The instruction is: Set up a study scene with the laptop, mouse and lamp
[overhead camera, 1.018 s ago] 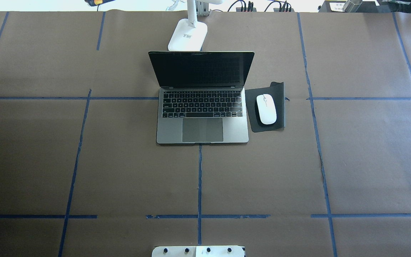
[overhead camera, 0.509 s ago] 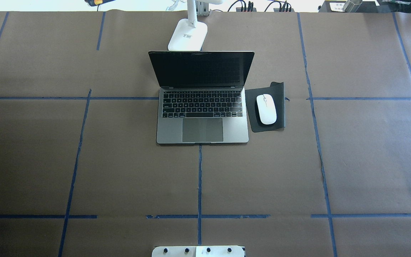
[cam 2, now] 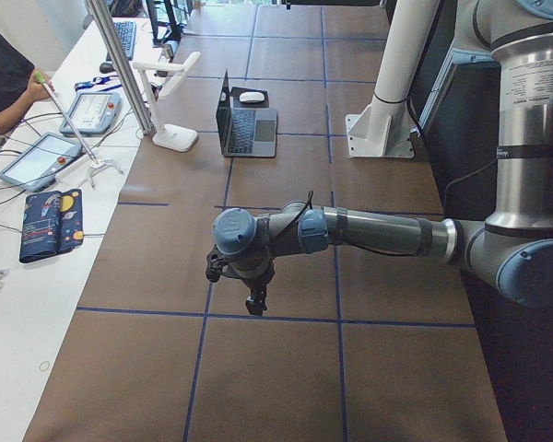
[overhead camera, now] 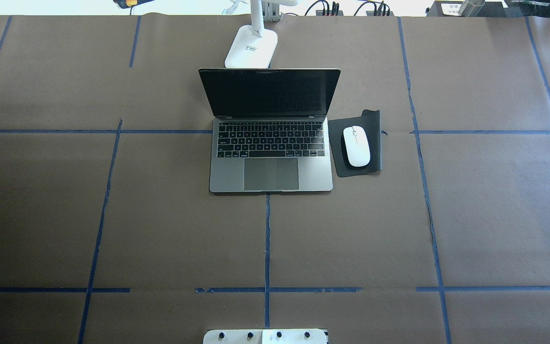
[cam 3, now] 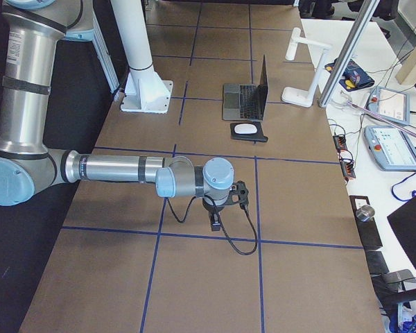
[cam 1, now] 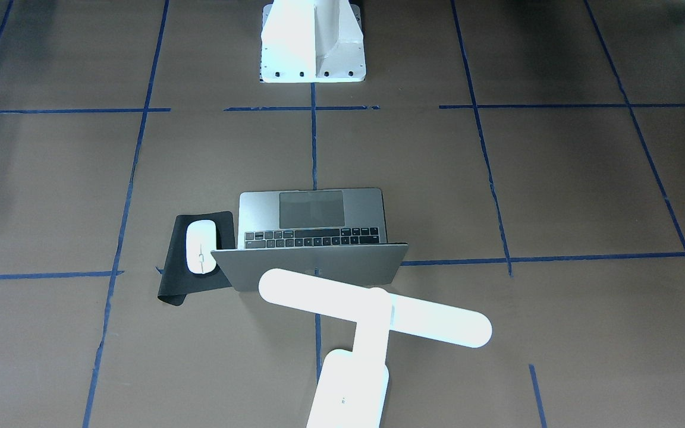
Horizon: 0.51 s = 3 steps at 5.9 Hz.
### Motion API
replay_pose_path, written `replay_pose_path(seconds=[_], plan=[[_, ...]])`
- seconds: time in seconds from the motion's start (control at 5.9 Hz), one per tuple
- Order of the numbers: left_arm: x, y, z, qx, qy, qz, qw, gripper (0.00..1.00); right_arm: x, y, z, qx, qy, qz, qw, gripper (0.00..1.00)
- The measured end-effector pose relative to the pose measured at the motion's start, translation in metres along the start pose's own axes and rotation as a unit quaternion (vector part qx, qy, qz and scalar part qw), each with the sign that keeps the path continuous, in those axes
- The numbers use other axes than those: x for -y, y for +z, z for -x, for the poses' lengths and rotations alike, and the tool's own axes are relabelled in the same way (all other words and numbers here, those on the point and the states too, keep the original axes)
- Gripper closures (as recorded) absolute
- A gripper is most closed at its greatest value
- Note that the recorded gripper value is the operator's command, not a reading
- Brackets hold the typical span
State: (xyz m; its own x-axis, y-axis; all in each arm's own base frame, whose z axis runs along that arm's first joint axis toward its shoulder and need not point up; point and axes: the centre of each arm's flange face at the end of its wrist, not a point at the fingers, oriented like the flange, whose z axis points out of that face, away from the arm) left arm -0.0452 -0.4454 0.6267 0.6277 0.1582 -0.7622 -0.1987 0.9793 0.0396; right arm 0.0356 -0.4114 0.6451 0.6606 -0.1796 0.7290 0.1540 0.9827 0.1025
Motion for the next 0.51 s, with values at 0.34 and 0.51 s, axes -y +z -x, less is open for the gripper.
replay_pose_path(seconds=[0.34, 0.51], plan=[[0.0031, -0.0045, -0.0049, 0.0, 0.006, -0.008, 0.9999, 0.0, -0.0041, -0.011, -0.0034, -0.005, 0.001, -0.006, 1.0, 0.0], [0.0015, -0.009, -0.0102, 0.001, 0.012, -0.013, 0.9999, 0.0, -0.0052, -0.0125, -0.0021, -0.013, -0.002, -0.005, 0.9999, 0.0]])
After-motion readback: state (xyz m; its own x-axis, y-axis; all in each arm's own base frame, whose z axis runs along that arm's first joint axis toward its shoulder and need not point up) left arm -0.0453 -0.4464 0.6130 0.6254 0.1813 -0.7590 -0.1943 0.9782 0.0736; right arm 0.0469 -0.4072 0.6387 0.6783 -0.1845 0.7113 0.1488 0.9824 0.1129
